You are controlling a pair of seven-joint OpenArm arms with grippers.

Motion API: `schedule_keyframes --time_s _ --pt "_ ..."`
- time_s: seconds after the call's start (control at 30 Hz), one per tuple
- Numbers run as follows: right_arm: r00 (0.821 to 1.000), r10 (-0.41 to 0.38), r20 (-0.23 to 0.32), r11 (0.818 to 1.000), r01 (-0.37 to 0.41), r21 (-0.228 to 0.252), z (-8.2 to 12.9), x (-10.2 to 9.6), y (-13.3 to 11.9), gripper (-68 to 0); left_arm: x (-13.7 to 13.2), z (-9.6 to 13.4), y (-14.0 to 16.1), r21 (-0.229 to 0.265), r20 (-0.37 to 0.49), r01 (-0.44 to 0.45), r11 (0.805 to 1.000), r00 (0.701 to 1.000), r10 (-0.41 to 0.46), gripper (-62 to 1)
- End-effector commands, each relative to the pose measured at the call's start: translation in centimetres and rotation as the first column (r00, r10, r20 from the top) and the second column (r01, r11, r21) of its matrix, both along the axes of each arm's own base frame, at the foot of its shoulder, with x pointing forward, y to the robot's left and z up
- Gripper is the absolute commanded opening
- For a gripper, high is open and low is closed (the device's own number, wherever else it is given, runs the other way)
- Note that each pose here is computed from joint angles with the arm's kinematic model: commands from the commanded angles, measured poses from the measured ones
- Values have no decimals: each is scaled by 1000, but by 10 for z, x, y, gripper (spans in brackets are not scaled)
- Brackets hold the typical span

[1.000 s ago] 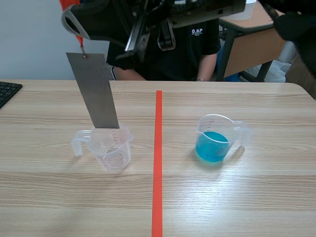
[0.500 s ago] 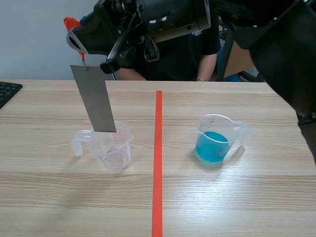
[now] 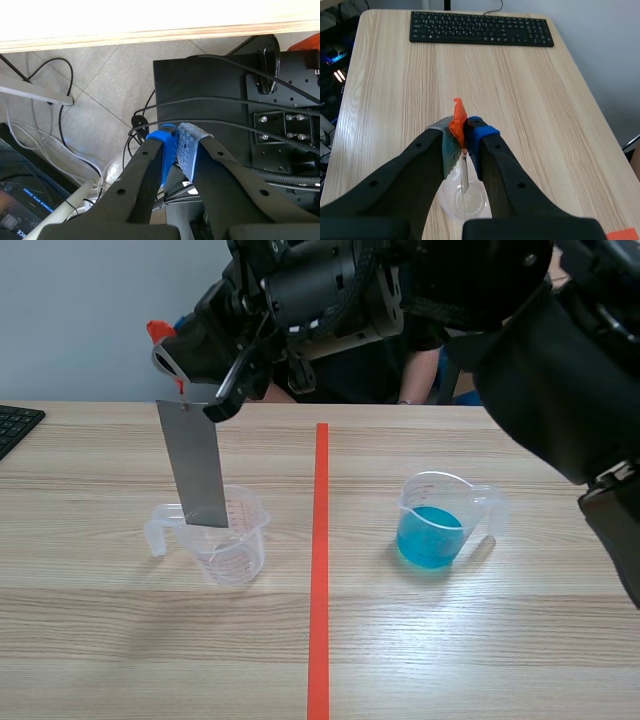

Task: Do the redox reaction experiment.
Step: 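Put the plate into the left beaker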

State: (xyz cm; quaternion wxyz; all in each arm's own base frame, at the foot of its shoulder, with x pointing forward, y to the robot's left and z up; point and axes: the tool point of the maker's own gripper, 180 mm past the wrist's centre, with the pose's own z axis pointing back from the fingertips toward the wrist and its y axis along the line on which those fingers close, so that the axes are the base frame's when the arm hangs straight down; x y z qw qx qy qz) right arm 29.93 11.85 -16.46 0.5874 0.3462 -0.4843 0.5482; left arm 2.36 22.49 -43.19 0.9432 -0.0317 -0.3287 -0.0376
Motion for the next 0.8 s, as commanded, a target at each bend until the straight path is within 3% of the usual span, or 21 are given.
schedule_keyframes --time_s 0.0,0.4,0.6,0.77 --pt "1000 16 22 999 -17 45 15 2 5 -662 5 4 1 0 21 1 1000 1000 -1 -564" --pt "999 -41 -28 999 42 27 -16 23 2 -662 1 1 1 2 -2 1 1000 1000 -1 -564" --pt "997 -67 -28 998 68 19 -32 32 1 -662 1 1 1 2 -3 2 1000 1000 -2 -561" --pt "996 -86 -28 996 85 -10 -47 38 4 -662 1 1 1 2 -2 1 1000 1000 -1 -454"
